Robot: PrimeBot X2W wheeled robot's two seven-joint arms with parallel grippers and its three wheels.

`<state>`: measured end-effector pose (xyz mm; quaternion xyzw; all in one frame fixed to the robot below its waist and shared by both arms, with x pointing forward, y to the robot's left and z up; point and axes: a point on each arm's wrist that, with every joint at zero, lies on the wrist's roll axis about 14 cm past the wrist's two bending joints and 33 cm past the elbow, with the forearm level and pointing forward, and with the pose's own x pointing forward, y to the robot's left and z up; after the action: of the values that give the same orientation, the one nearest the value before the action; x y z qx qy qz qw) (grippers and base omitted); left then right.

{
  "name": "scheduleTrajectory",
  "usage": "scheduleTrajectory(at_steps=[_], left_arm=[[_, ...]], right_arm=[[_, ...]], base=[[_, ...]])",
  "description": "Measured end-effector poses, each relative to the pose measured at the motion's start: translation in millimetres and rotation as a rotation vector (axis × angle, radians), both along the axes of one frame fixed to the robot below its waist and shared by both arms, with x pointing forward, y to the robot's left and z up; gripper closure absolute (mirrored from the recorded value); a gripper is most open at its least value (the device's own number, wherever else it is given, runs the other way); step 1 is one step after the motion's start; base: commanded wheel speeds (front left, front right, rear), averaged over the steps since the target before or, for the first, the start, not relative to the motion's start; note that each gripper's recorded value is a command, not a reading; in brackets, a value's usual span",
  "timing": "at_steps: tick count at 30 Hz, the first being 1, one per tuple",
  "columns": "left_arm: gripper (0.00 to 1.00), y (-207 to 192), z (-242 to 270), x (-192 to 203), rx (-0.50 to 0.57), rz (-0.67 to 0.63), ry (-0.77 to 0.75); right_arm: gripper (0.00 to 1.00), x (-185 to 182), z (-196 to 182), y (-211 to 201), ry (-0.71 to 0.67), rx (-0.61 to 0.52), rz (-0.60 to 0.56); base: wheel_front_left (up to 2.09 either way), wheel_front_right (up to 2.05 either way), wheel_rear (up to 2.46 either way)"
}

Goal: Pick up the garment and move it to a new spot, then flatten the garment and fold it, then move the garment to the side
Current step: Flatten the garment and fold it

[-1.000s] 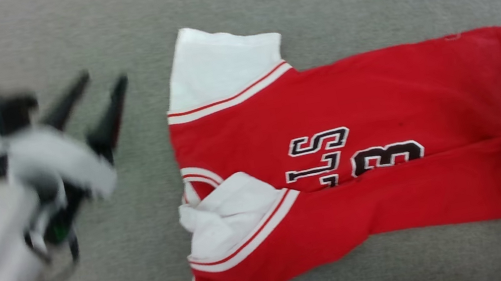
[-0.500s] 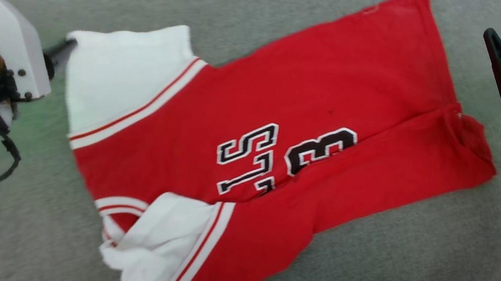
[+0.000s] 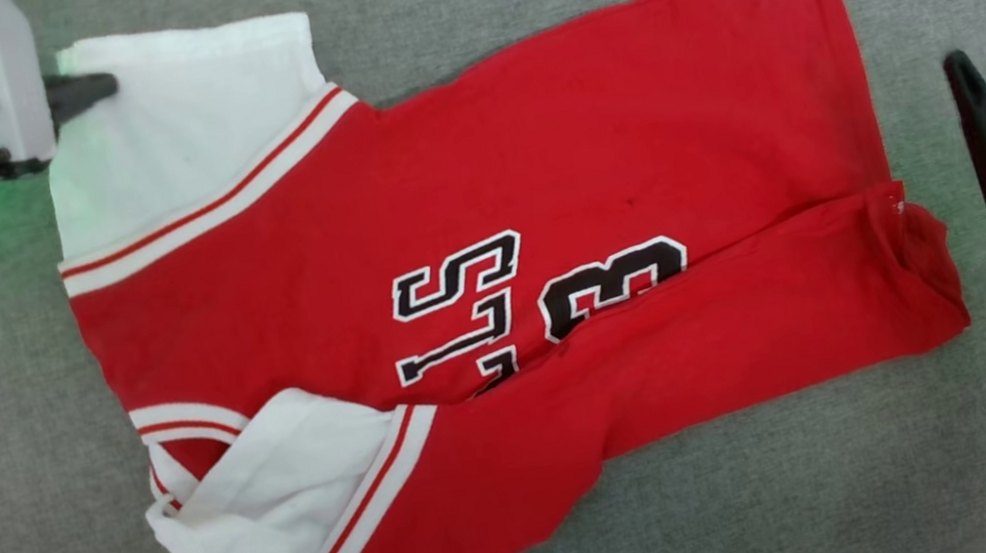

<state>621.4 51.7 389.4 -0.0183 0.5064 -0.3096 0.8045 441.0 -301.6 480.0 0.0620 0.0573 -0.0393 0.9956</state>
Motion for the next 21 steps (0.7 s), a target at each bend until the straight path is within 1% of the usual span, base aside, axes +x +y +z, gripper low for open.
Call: scheduleTrajectory(at_steps=[2, 7, 10, 13, 14, 16, 19, 21], left_arm=[[1.0, -5, 0, -2, -0.024, -0.009, 0.009], [1.0, -6, 0, 1, -0.034, -0.023, -0.002], [1.0, -8, 1, 0, -0.041, -0.03, -0.011], [1.0, -9, 3, 0, -0.052, -0.036, -0.02], [1.0, -10, 4, -1, -0.055, -0.038, -0.022], [1.0, -10, 4, -1, -0.059, -0.042, -0.023], [1.0, -10, 4, -1, -0.061, -0.057, -0.031], [1.0, -10, 4, -1, -0.065, -0.061, -0.034]], right_arm=[[0.0, 13, 3, 8, 0.017, -0.007, 0.048], [0.0, 47, 5, 12, 0.143, -0.111, 0.155], [0.0, 63, -10, 11, 0.299, -0.14, 0.197], [0.0, 65, -36, 9, 0.517, -0.14, 0.229], [0.0, 67, -41, 9, 0.564, -0.122, 0.233], [0.0, 73, -46, 7, 0.64, -0.107, 0.236], [0.0, 84, -51, 5, 0.71, -0.105, 0.238], [0.0, 84, -62, 3, 0.779, -0.104, 0.238]], base=[[0.0, 0.0, 0.0], [0.0, 0.0, 0.0], [0.0, 0.0, 0.0], [0.0, 0.0, 0.0], [0.0, 0.0, 0.0], [0.0, 0.0, 0.0], [0.0, 0.0, 0.0], [0.0, 0.0, 0.0]])
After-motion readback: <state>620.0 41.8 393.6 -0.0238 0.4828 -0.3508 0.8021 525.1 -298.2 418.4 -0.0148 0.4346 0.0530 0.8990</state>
